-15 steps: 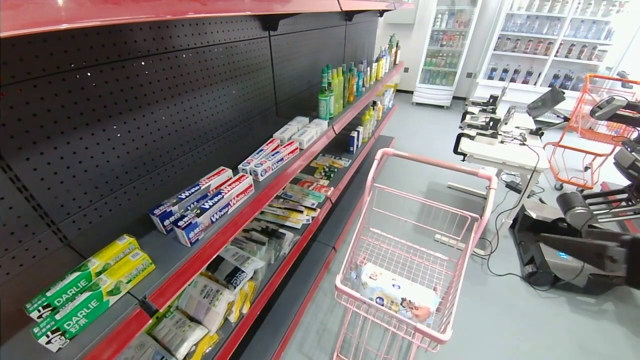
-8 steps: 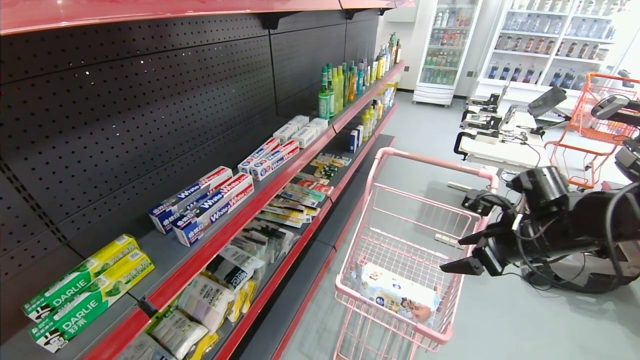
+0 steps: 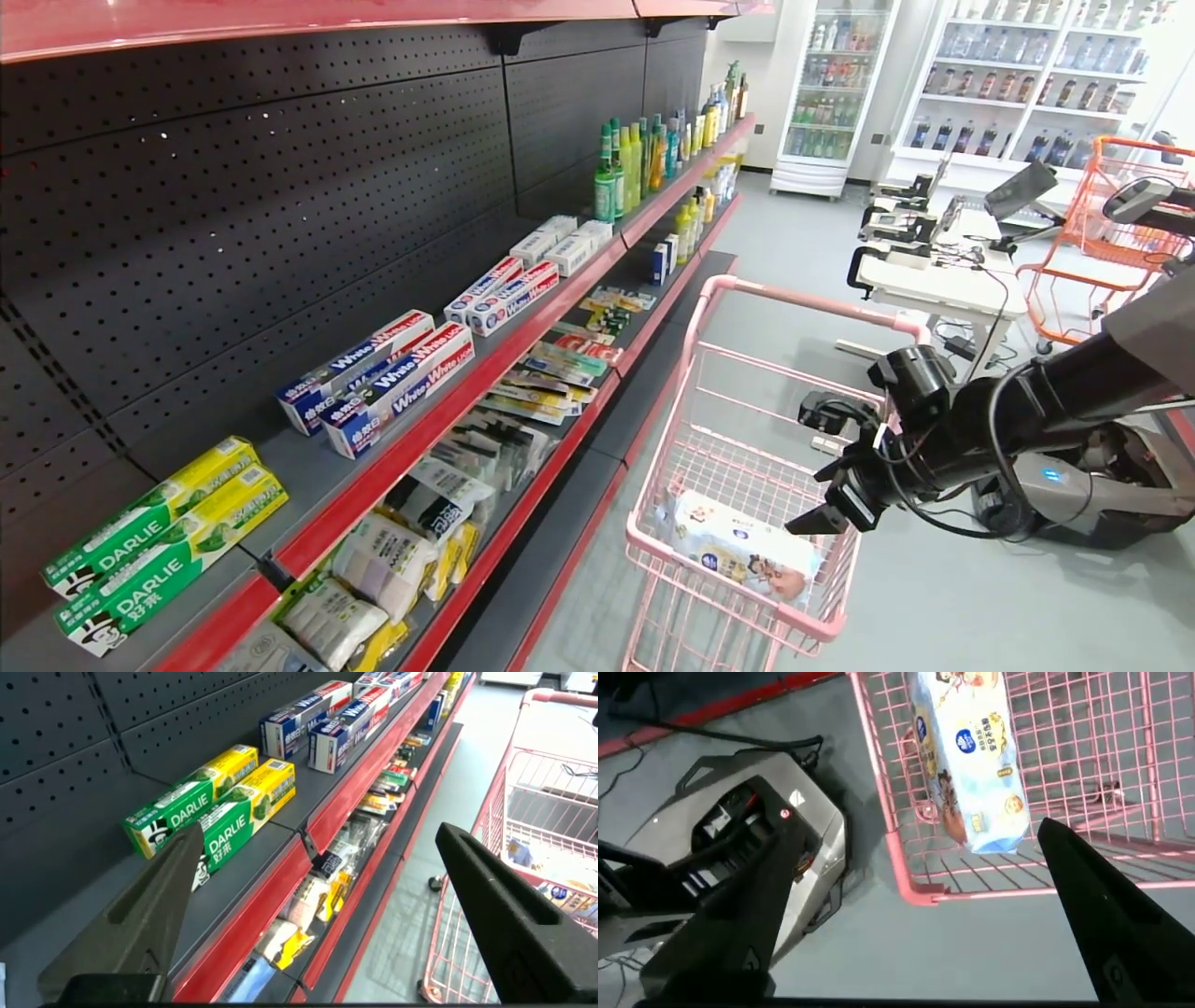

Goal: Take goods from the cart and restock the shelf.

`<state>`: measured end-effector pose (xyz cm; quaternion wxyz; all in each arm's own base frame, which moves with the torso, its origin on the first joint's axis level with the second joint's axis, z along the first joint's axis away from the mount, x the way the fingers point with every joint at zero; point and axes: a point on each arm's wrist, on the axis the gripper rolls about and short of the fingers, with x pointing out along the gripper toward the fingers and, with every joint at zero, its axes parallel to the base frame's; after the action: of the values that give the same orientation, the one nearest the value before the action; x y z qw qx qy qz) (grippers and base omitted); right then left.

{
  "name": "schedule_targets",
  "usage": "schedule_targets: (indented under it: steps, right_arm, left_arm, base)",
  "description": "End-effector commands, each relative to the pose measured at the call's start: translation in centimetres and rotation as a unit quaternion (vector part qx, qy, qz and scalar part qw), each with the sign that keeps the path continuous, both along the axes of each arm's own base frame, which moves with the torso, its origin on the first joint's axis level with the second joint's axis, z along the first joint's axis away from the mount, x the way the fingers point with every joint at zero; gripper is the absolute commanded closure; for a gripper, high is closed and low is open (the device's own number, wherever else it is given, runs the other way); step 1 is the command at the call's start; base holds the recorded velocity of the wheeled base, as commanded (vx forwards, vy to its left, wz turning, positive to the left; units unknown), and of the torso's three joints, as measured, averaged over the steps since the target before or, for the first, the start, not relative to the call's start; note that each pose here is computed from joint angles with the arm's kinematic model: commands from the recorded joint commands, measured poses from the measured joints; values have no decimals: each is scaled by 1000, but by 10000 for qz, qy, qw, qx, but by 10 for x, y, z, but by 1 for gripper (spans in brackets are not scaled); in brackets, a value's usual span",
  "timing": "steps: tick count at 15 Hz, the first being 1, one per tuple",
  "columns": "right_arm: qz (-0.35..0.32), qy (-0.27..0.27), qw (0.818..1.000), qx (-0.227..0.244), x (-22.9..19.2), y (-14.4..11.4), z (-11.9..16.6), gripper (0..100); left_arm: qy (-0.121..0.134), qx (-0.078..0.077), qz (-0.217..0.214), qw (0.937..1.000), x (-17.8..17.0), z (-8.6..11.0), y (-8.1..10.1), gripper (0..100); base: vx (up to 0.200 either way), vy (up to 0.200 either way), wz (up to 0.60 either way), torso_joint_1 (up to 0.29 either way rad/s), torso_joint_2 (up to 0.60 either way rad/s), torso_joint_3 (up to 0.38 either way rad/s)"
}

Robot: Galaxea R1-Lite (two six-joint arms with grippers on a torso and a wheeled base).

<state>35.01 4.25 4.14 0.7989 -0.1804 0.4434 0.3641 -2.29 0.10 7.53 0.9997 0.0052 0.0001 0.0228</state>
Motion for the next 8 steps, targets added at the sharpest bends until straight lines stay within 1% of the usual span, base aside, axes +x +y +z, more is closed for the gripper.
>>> schedule_targets:
  steps: [1,4,8]
  right_arm:
    - [146,113,9998,-69,3,0,-14,0]
    - [412,141,9989,-187,5,0,-27,0]
    - [588,146,9978,-259,10,-2,-39,0]
  left_arm:
    - [0,2,2,10000,0,0,0,0]
    - [0,2,2,10000,0,0,0,0]
    - [0,2,2,10000,0,0,0,0]
  base:
    - [0,0,0,-71,168,85]
    - [0,0,0,-90,196,100]
    - [0,0,0,-105,240,132]
